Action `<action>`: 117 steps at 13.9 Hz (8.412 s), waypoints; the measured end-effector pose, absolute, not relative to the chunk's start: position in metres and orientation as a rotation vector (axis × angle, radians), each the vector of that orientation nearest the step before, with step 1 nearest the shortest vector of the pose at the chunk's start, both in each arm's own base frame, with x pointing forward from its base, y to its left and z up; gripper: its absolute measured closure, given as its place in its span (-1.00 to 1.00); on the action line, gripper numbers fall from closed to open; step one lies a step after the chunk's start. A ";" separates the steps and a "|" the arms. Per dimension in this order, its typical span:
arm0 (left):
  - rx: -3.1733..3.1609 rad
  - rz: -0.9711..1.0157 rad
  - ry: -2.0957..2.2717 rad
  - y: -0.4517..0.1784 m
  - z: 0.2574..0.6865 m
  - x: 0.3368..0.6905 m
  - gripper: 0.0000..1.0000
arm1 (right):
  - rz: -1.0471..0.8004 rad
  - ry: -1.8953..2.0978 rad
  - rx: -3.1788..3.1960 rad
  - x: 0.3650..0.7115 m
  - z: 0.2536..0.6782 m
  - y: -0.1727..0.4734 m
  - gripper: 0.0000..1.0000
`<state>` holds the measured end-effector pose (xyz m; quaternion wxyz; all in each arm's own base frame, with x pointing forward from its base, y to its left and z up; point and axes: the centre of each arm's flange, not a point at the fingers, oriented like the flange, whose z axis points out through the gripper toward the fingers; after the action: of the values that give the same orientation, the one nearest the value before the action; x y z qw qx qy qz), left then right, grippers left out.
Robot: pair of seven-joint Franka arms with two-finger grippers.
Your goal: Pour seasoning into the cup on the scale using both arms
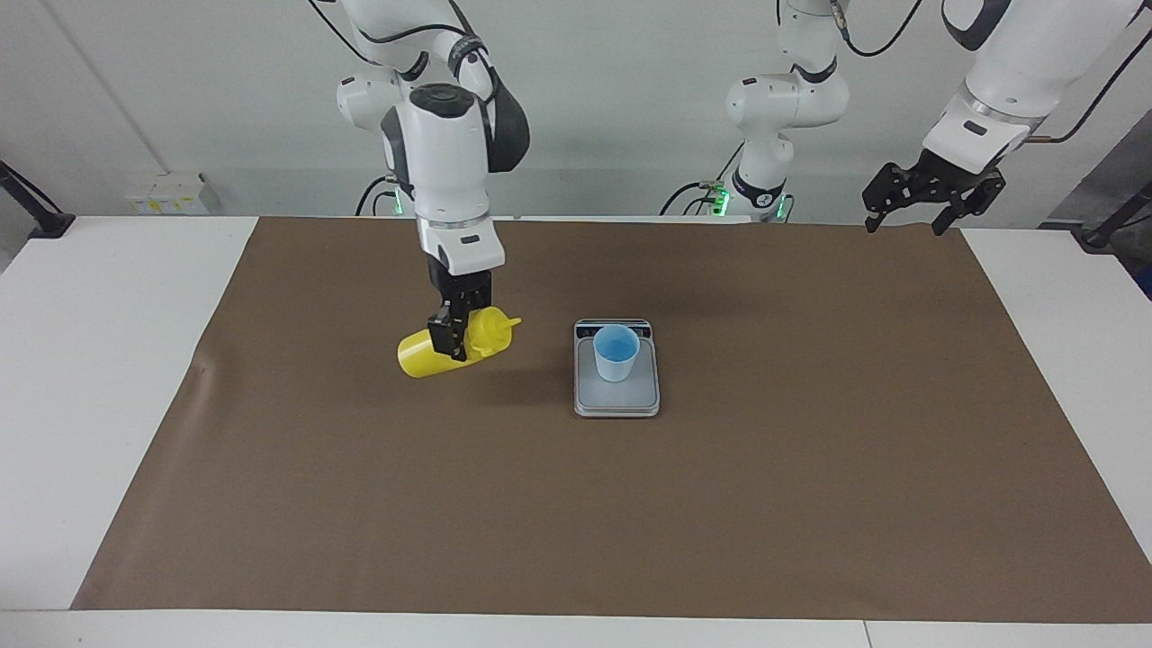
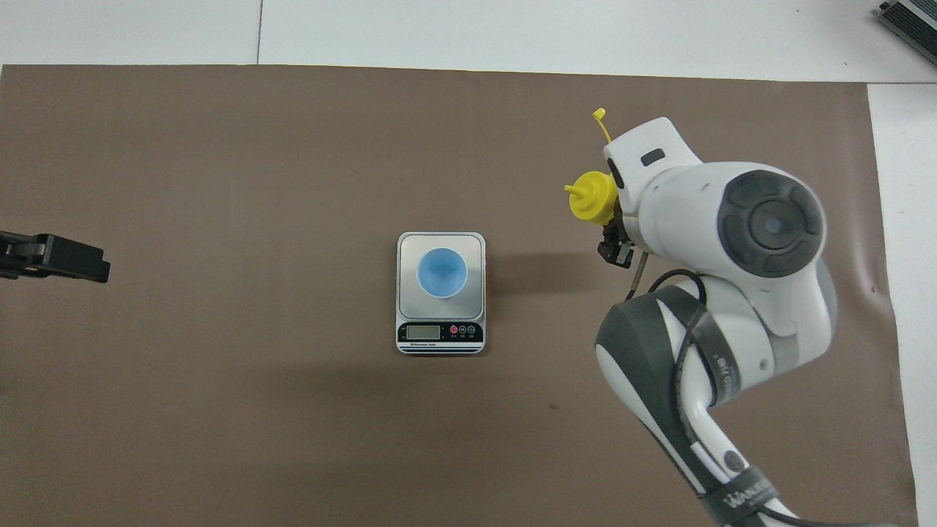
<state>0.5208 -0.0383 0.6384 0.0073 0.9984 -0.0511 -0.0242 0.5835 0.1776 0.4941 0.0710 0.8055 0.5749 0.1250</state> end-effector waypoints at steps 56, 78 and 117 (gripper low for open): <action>3.122 -0.076 -0.159 -0.038 0.638 0.521 -1.00 | 0.956 1.945 2.697 0.477 0.337 -0.139 -1.00; 3.122 -0.076 -0.157 -0.038 0.638 0.521 -1.00 | 0.300 1.969 2.429 0.514 0.517 -0.136 -1.00; 3.130 -0.034 -0.215 -0.036 0.640 0.531 -1.00 | -0.026 -0.251 3.075 0.548 0.627 0.053 -1.00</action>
<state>0.5306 -0.0362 0.6403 0.0019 0.9976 -0.0685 -0.0108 0.5476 0.0531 0.6269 0.0284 0.9962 -0.0813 -0.0086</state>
